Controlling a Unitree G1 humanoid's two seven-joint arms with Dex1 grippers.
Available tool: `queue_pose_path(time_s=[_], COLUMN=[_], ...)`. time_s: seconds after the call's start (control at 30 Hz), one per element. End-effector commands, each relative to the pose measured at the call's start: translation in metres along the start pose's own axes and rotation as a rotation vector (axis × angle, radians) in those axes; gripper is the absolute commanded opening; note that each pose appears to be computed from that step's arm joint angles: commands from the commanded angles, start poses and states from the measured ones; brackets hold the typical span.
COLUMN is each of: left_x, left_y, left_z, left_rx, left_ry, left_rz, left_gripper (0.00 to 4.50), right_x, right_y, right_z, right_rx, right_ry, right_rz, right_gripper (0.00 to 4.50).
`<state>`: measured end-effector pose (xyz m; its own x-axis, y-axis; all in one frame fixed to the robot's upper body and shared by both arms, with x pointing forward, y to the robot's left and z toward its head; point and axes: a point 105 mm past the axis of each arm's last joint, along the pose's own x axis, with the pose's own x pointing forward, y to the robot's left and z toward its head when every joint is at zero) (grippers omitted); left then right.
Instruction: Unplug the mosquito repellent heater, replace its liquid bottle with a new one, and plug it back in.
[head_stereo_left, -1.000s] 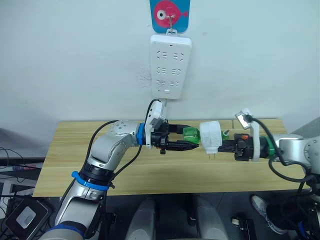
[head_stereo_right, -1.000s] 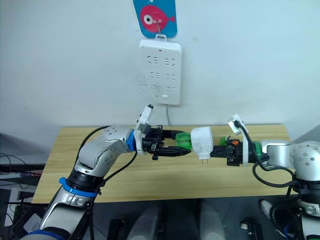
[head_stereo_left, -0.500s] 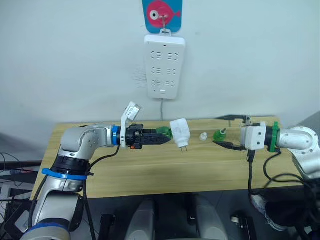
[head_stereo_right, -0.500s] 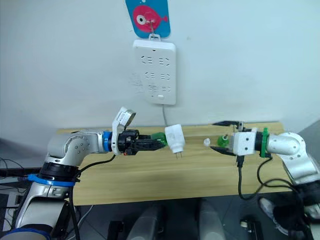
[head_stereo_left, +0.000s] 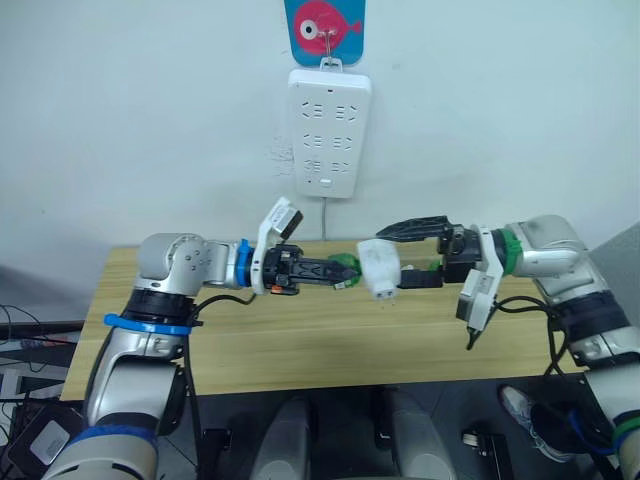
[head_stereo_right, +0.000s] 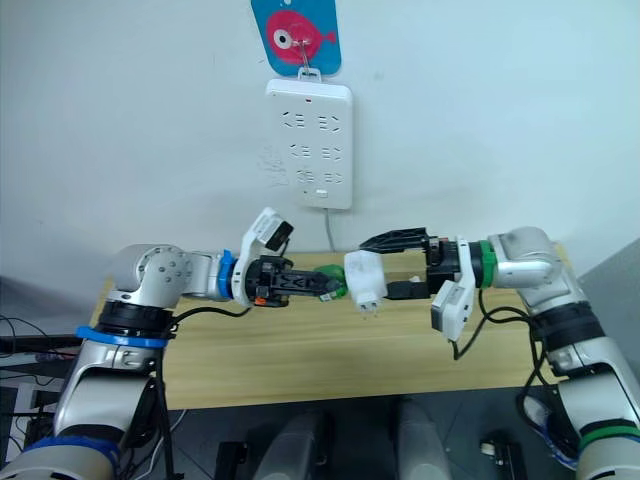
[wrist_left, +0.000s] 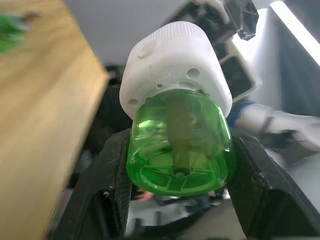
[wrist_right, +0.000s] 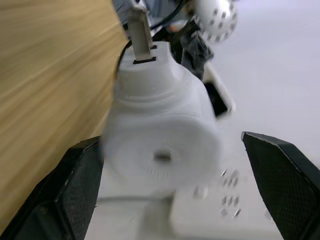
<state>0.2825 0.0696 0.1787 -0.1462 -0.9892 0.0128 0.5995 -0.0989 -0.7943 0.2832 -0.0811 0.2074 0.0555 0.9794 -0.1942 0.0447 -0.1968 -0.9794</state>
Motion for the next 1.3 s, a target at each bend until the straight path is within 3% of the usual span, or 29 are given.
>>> queue_pose_path(time_s=[0.03, 0.33, 0.43, 0.57, 0.77, 0.9, 1.13, 1.23, 1.3], left_x=[-0.002, -0.002, -0.002, -0.001, 0.0, -0.003, -0.023, -0.034, -0.037], left_y=[-0.016, -0.013, -0.012, -0.011, -0.008, -0.006, -0.021, -0.023, -0.012], left_z=[0.006, 0.004, 0.004, 0.003, 0.001, 0.006, 0.025, 0.014, 0.006], left_rx=[0.028, 0.009, -0.008, -0.024, -0.025, 0.063, 0.229, 0.484, 0.703], left_ry=[-0.009, -0.022, -0.034, -0.032, -0.028, -0.066, -0.127, -0.019, 0.066], left_rz=[-0.046, -0.024, -0.027, -0.028, -0.018, -0.006, 0.031, 0.152, 0.281], left_gripper=[2.27, 2.27, 2.27, 2.27, 2.27, 2.27, 4.35, 4.5, 4.5], right_x=[-0.004, 0.0, -0.001, 0.0, 0.001, -0.001, -0.015, -0.03, -0.035], right_y=[0.001, -0.009, -0.015, -0.016, -0.019, -0.018, 0.003, 0.012, 0.026], right_z=[-0.005, 0.002, 0.006, 0.009, 0.01, 0.009, -0.003, -0.023, -0.028], right_rx=[-0.028, -0.063, -0.077, -0.082, -0.079, -0.057, 0.102, 0.386, 0.699], right_ry=[0.01, -0.044, -0.066, -0.077, -0.085, -0.074, 0.058, 0.216, 0.273], right_rz=[0.01, -0.048, -0.085, -0.088, -0.102, -0.102, -0.068, -0.141, -0.161], right_gripper=[4.47, 4.47, 4.12, 3.05, 3.0, 3.0, 3.0, 3.0, 3.0])
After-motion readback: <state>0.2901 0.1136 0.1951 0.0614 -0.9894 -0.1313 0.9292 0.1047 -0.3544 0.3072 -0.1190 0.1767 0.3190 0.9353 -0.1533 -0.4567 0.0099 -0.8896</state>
